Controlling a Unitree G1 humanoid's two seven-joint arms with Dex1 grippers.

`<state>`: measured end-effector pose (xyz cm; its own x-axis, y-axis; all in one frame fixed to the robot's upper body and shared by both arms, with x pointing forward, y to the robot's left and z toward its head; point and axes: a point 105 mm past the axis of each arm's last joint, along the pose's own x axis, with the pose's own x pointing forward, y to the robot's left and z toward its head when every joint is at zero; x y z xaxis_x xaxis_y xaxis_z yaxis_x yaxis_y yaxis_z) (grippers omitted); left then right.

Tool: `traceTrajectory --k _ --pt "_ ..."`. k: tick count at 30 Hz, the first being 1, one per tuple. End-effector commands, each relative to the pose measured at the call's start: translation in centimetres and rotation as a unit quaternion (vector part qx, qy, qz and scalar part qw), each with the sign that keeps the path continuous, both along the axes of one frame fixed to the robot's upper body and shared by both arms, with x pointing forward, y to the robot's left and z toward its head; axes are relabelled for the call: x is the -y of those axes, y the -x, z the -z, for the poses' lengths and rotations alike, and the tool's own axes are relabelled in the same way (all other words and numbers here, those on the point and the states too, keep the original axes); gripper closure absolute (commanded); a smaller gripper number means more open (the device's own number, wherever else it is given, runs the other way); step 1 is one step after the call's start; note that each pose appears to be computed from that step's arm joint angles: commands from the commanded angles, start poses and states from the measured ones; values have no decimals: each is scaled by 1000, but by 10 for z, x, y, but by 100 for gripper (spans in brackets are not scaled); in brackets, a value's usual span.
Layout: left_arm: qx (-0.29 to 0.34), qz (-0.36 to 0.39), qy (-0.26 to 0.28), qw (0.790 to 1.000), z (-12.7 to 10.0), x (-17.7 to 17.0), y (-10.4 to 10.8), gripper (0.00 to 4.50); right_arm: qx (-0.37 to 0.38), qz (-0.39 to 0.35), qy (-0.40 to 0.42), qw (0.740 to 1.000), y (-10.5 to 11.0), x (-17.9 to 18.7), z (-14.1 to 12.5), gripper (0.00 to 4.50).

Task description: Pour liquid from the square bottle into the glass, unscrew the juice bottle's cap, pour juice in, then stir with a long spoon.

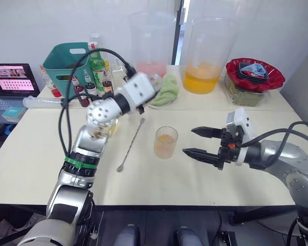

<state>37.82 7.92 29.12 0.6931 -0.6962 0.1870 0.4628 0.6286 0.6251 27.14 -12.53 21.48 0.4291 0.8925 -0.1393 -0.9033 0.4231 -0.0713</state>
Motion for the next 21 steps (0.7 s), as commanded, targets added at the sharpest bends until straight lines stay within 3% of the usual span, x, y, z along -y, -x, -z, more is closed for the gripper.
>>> traceTrajectory --k 1,10,17,21 --pt "-30 28 64 997 -27 -14 20 307 24 -10 8 1000 -4 5 -10 2" --pt "-170 17 132 977 -9 -58 53 307 15 -62 22 998 -9 11 -16 2" --pt "-220 -40 125 967 9 -101 84 307 -25 -132 15 991 2 17 -15 2" --pt "-240 -85 93 963 17 -134 102 307 -28 -146 15 989 2 16 -14 2"
